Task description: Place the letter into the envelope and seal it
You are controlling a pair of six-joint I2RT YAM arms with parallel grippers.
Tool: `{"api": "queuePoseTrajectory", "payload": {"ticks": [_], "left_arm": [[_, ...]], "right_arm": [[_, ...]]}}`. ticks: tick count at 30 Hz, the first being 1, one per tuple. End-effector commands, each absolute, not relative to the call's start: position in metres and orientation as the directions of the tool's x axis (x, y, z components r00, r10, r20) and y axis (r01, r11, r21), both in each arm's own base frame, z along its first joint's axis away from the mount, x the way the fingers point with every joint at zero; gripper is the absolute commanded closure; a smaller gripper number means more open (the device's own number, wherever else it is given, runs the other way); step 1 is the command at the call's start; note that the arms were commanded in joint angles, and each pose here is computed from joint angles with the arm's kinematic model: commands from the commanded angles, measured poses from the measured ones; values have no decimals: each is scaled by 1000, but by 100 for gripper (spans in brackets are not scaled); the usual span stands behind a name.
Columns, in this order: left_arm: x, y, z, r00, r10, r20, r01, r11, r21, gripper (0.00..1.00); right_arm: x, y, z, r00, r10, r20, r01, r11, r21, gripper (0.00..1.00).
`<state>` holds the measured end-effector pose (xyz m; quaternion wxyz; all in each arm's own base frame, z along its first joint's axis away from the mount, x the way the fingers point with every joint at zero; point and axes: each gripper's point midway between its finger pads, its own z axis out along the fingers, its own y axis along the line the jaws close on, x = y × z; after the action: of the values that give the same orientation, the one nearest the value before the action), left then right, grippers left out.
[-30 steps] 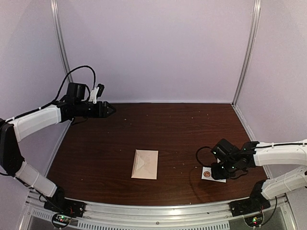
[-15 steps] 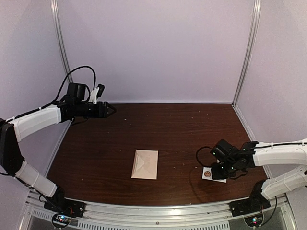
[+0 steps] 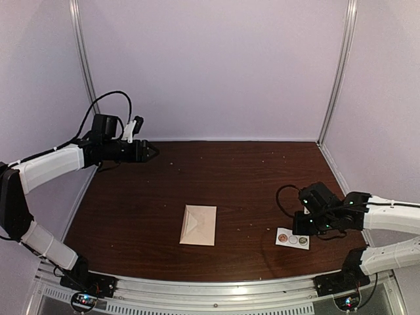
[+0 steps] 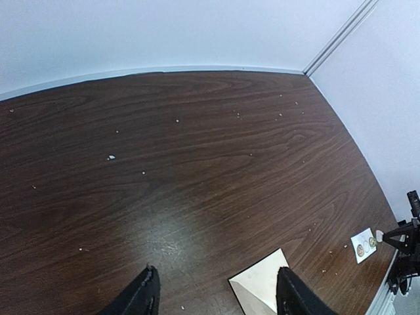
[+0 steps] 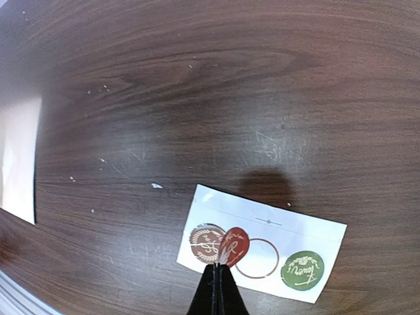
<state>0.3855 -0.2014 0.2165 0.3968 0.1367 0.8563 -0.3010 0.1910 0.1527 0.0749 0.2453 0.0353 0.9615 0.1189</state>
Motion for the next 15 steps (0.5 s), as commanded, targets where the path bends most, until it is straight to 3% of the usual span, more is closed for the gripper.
{"api": "queuePoseTrajectory", "payload": {"ticks": [1, 10, 15], "left_arm": [[386, -208, 221, -628, -3, -779, 511, 753, -415, 38], [346, -200, 186, -691, -74, -719, 440, 746, -500, 42], [302, -211, 135, -779, -82, -622, 380, 727, -572, 47]], "right_arm": [[205, 176, 108, -829, 147, -540, -66, 933, 355, 100], [212, 249, 178, -731, 73, -678, -428, 725, 540, 100], [207, 279, 204, -688, 42, -724, -568, 590, 574, 100]]}}
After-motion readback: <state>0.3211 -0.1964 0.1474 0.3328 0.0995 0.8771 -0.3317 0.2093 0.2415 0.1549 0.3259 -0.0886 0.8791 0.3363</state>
